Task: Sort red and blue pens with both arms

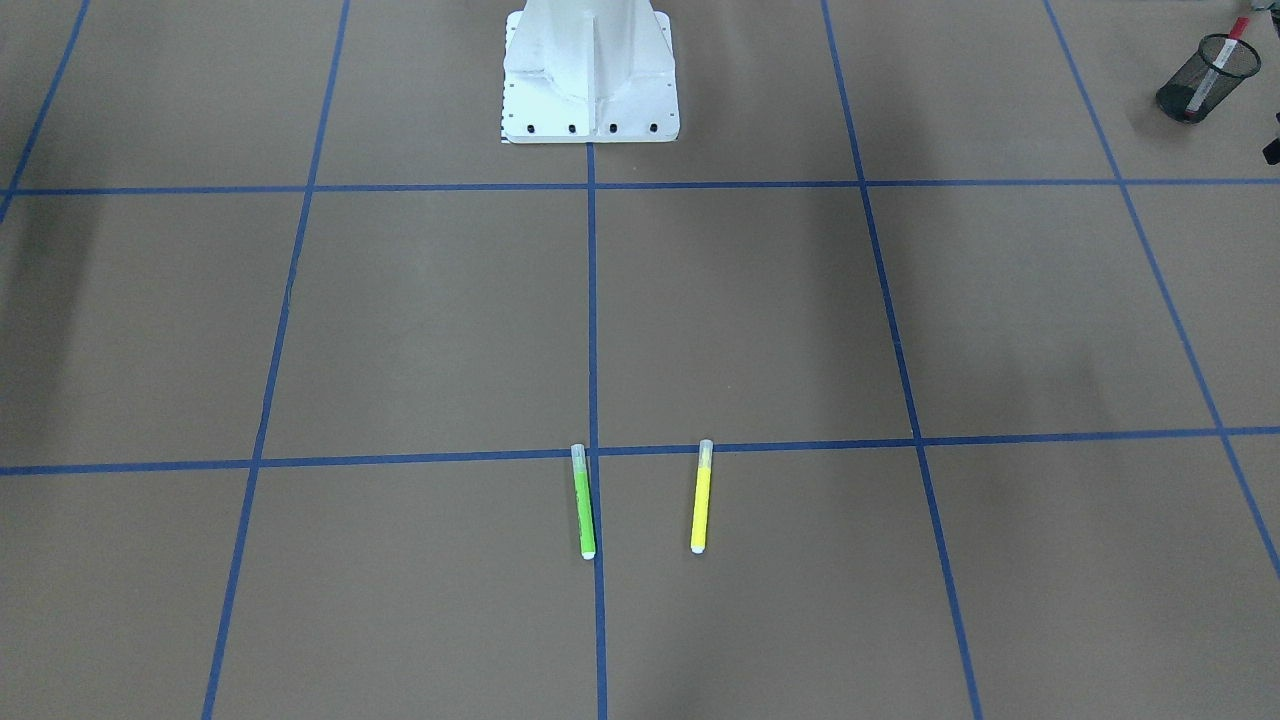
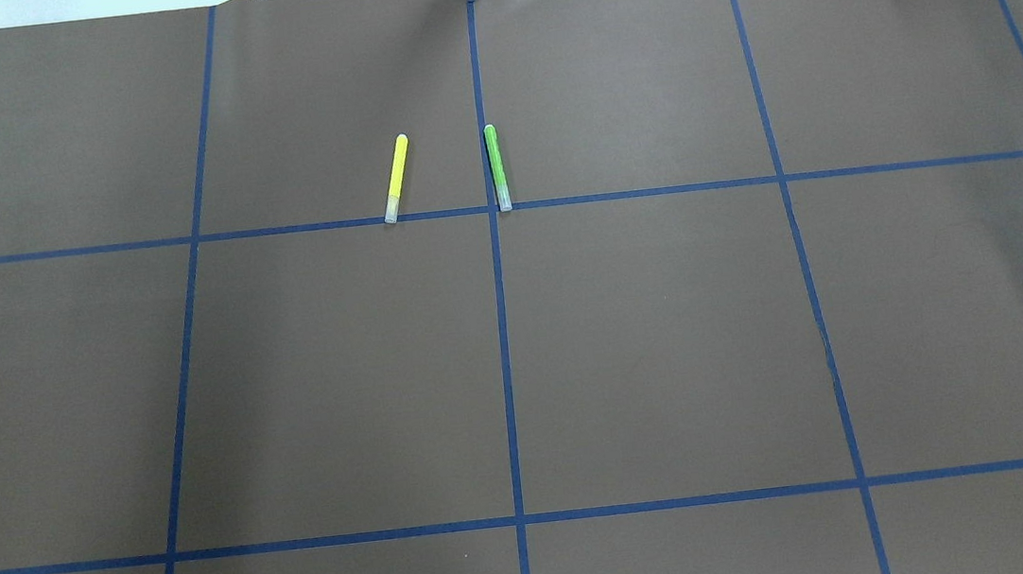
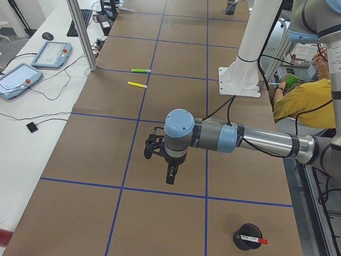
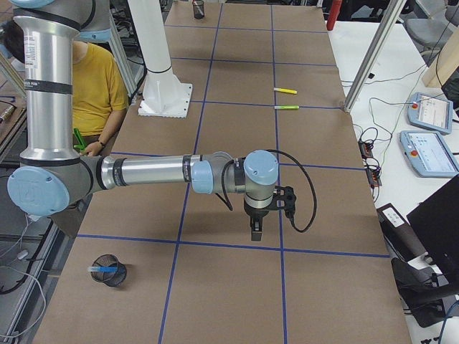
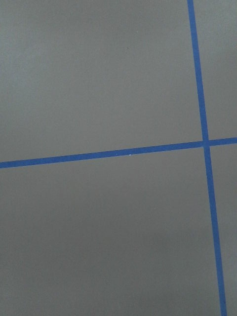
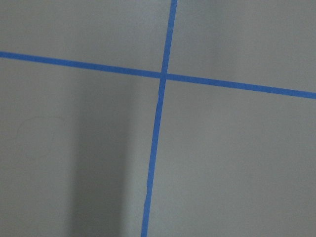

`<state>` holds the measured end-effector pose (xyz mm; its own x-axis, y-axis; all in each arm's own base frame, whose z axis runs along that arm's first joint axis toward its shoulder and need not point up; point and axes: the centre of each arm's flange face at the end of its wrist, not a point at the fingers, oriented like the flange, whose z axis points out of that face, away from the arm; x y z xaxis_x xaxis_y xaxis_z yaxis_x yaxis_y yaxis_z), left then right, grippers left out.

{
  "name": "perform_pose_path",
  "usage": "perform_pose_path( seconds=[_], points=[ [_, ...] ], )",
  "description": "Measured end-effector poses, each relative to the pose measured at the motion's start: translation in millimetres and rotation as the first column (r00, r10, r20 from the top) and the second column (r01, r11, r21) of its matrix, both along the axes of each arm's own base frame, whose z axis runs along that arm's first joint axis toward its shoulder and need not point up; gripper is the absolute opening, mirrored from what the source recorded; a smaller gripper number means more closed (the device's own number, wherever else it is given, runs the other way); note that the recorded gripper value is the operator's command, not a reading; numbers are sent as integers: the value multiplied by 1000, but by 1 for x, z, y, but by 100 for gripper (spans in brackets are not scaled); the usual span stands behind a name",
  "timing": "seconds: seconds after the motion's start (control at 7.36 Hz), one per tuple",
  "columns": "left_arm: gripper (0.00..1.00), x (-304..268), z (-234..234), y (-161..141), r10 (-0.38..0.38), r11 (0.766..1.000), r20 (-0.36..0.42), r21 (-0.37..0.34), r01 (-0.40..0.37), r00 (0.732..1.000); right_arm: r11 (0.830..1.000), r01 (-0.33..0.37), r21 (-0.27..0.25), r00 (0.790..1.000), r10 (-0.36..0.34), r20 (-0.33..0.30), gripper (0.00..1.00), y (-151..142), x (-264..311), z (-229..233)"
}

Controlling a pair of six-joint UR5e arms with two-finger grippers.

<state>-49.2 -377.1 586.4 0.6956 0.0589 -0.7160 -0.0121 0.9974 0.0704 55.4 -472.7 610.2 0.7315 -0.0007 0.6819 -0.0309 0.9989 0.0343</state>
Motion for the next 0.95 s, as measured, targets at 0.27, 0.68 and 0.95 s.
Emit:
perform_pose_path(
  seconds=[0.27, 0.68, 0.95],
  points=[
    [100, 0, -4, -4, -29, 999, -2, -20, 29, 1000, 1000, -9, 3, 999, 9, -35, 98, -5, -3, -4],
    [100, 0, -3, -9, -31, 999, -1, -21, 31, 1000, 1000, 6, 18, 998, -5, -58, 99, -4, -3, -5],
    [100, 0, -7, -15, -32, 999, -1, -8, 32, 1000, 996, 63, 62, 997, -59, -57, 99, -3, -5, -7]
  ],
)
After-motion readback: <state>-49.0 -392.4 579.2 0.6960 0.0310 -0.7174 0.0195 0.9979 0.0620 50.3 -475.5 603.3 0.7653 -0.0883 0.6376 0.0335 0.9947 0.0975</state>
